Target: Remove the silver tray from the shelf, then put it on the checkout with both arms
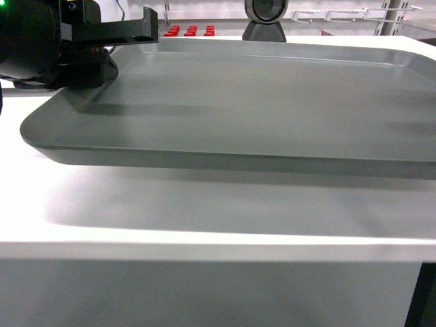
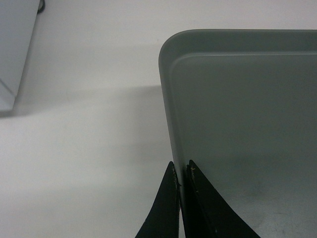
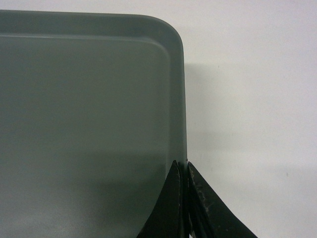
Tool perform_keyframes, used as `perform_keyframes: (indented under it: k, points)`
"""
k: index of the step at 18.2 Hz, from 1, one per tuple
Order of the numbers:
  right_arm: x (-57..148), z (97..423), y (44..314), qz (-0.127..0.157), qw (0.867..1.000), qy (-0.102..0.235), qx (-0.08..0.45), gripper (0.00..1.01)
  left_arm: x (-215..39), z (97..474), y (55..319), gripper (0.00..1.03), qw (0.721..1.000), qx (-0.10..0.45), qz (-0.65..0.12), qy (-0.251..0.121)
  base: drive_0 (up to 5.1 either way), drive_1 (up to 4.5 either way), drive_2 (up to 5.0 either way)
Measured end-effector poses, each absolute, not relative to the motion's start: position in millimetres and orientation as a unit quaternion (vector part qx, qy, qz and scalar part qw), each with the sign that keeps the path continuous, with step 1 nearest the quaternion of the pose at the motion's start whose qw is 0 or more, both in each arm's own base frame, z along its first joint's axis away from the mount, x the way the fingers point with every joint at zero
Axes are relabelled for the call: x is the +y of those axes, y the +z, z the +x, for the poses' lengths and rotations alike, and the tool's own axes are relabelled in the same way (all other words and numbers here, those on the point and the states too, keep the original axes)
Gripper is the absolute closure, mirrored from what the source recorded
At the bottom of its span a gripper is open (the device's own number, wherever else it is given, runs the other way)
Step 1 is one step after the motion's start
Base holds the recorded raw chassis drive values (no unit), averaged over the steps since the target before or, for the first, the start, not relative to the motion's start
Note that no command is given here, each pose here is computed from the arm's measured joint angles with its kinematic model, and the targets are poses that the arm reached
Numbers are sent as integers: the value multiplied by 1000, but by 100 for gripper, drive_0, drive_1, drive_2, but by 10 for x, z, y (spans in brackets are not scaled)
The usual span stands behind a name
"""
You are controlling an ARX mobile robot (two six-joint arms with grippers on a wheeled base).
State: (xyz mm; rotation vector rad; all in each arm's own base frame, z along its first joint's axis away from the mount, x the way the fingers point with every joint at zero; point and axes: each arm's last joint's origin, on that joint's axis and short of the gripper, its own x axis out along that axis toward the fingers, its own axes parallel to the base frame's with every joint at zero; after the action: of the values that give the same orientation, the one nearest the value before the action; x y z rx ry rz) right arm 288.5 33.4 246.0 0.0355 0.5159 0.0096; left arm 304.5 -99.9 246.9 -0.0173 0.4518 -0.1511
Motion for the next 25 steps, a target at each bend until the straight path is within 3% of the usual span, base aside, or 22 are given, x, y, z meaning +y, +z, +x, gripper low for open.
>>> perform_keyframes:
  k: [3, 25]
  points:
    - [332, 2886, 2463, 17, 967, 2, 253, 99, -999, 3048, 2474, 100, 972, 221, -9, -74, 3, 404, -398]
    - [332, 2891, 2449, 17, 966, 3, 257, 99, -1000, 3050, 2464, 100, 972, 223, -8, -74, 0, 0, 0]
